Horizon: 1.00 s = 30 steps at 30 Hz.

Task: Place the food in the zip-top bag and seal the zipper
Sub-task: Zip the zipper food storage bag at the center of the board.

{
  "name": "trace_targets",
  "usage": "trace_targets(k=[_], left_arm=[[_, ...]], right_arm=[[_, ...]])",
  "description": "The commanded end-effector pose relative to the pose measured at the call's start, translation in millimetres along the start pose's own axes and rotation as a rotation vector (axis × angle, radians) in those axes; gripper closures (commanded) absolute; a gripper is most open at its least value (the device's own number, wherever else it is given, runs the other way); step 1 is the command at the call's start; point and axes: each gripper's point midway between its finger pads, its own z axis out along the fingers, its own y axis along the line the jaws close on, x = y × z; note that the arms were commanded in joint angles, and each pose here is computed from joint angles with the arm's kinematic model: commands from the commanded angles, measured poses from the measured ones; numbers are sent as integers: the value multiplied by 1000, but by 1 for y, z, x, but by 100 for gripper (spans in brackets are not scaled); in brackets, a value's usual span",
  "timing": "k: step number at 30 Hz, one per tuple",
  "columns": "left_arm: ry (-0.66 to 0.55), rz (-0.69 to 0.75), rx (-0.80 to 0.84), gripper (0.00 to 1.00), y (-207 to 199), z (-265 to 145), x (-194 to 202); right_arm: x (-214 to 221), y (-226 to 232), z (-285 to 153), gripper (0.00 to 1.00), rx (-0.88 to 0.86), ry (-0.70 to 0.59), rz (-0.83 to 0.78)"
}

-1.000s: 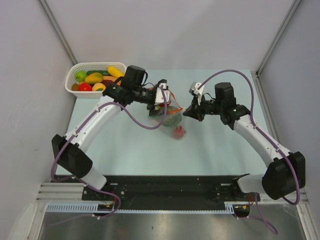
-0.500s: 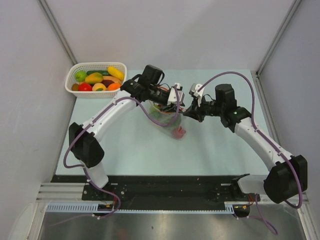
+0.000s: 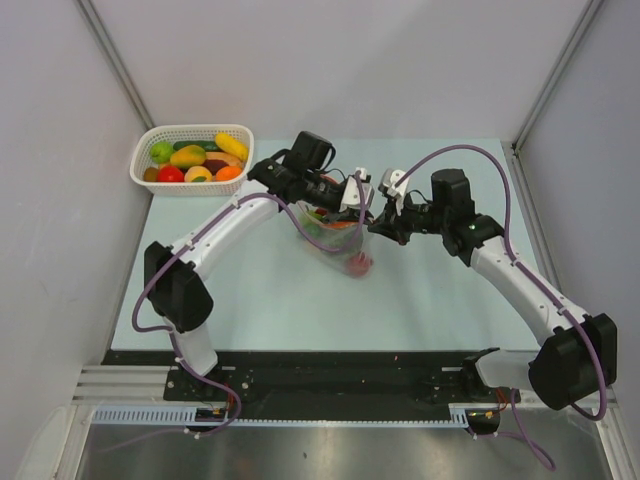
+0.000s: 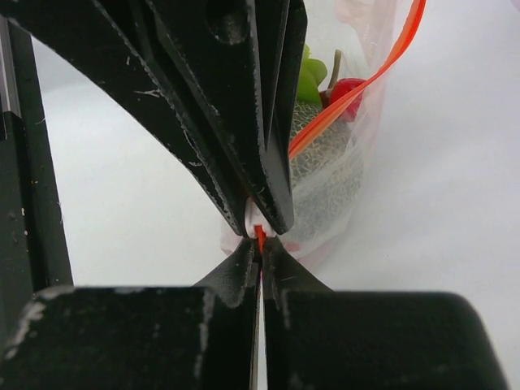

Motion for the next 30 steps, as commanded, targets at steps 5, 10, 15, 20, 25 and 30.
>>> trace_targets(k=[5,10,15,20,25,30], left_arm=[[127,-1,-87,100,27,-37,36],[182,-10,-117,100,29,-57,48],[254,-30,-166,100,36,-82,68],[325,-43,-220,100,42,-109,82],[371,-84,-281,100,46,-138,97],[422,-116,-348,100,49,-169,114]], right_arm=[[-18,-12,-23,100,54,-67,-50],[-13,-21,-32,100,85,-66,-36],[-6,-34,-42,100,130,-55,-23],[1,-51,-52,100,181,-50,11],[8,-60,-59,100,207,-43,41],[15,-68,-65,100,233,-30,58]])
